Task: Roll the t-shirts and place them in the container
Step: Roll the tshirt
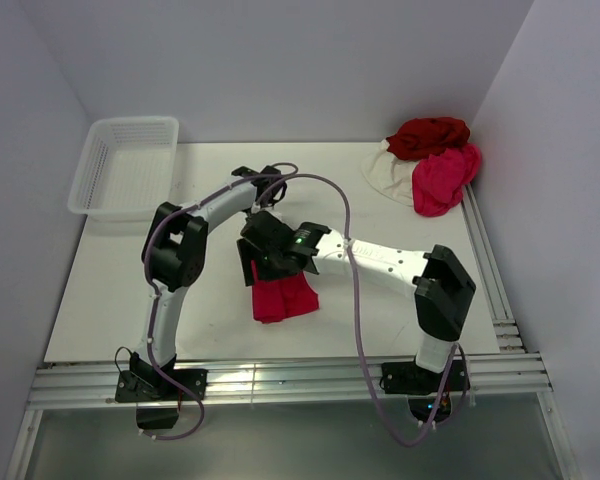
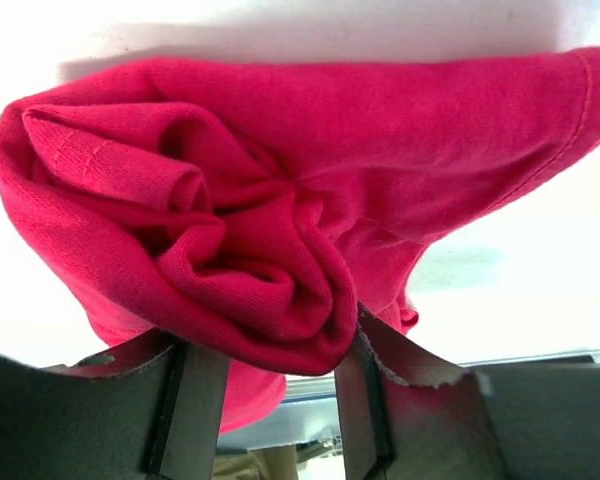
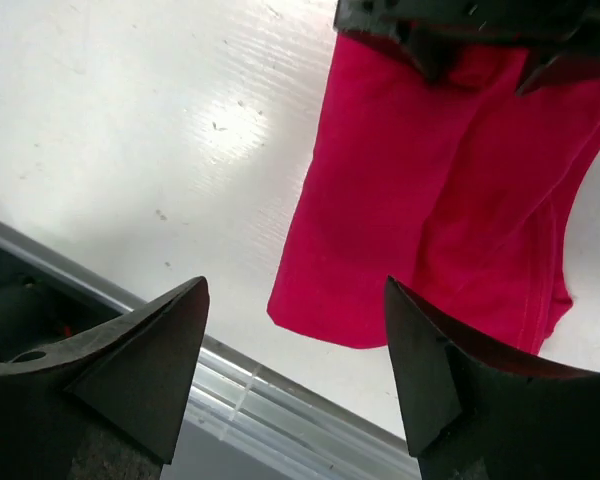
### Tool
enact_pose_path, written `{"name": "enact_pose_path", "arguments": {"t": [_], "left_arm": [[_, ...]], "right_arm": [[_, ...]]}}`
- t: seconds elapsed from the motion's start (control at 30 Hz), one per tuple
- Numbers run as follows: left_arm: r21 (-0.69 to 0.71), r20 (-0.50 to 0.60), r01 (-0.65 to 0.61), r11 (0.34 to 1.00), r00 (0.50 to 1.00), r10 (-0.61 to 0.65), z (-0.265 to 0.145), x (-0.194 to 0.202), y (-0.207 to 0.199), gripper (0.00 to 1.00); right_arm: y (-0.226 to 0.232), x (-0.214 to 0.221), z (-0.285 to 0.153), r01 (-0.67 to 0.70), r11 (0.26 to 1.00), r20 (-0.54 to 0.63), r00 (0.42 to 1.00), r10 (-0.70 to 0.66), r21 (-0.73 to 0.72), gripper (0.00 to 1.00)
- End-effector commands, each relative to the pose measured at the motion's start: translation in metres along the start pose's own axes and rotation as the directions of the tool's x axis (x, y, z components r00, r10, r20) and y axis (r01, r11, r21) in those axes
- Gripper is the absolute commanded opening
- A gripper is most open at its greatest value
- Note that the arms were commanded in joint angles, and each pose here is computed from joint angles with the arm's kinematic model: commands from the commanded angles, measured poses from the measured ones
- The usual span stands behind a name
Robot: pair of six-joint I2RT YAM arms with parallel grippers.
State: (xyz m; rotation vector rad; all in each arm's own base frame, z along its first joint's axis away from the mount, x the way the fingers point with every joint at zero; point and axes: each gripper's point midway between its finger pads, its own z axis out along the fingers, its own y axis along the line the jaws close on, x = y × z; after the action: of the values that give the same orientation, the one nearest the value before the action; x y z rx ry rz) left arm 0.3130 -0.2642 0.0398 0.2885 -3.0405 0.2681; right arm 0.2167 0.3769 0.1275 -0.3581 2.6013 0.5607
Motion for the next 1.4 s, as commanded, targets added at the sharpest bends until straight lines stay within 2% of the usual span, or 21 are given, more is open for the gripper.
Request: {"name": "enact_pose_path", "arguments": {"t": [0.0, 0.2, 0.87, 0.97, 1.07, 1.17, 1.2, 1.27, 1.33, 1.37], "left_arm": [[0.04, -0.014, -0.023, 0.999, 1.0, 0.023, 0.023, -0.001, -0.01, 0.47], [0.055, -0.02, -0.019, 0.998, 1.0, 0.021, 0.026, 0.001, -0.01, 0.47], [0.039, -0.038, -0.022, 0.999, 0.999, 0.023, 0.034, 0.004, -0.004, 0.46], [0.039, -0.041, -0.021, 0.999, 0.999, 0.023, 0.035, 0.005, -0.003, 0.46], [0.04, -0.039, -0.021, 0.999, 0.999, 0.023, 0.034, 0.004, -0.002, 0.46], [0.037, -0.04, -0.025, 0.999, 0.999, 0.027, 0.035, 0.004, -0.002, 0.46], [0.039, -0.04, -0.026, 0.999, 0.999, 0.027, 0.033, 0.003, -0.003, 0.46], [0.035, -0.04, -0.028, 0.999, 0.999, 0.03, 0.033, 0.003, -0.002, 0.47], [0.033, -0.04, -0.029, 0.999, 0.999, 0.031, 0.032, 0.004, -0.002, 0.47], [0.038, -0.042, -0.031, 0.999, 0.999, 0.033, 0.03, 0.004, -0.002, 0.48]], "right_arm": [[-0.001, 0.011, 0.007, 0.087, 0.991, -0.043, 0.996, -0.083, 0.106, 0.77], [-0.011, 0.019, 0.026, 0.152, 0.954, -0.111, 0.986, -0.127, 0.257, 0.77], [-0.026, 0.022, 0.069, 0.251, 0.907, -0.154, 0.966, -0.21, 0.339, 0.72], [-0.028, 0.024, 0.073, 0.263, 0.901, -0.163, 0.962, -0.218, 0.346, 0.67], [-0.033, 0.029, 0.077, 0.277, 0.897, -0.176, 0.958, -0.228, 0.345, 0.59], [-0.038, 0.031, 0.076, 0.277, 0.897, -0.17, 0.958, -0.23, 0.346, 0.38], [-0.039, 0.032, 0.076, 0.273, 0.898, -0.169, 0.959, -0.227, 0.345, 0.26], [-0.043, 0.032, 0.075, 0.265, 0.899, -0.165, 0.962, -0.219, 0.348, 0.12], [-0.043, 0.029, 0.076, 0.243, 0.911, -0.147, 0.968, -0.204, 0.333, 0.0], [-0.046, 0.032, 0.074, 0.234, 0.917, -0.148, 0.97, -0.195, 0.323, 0.0]]}}
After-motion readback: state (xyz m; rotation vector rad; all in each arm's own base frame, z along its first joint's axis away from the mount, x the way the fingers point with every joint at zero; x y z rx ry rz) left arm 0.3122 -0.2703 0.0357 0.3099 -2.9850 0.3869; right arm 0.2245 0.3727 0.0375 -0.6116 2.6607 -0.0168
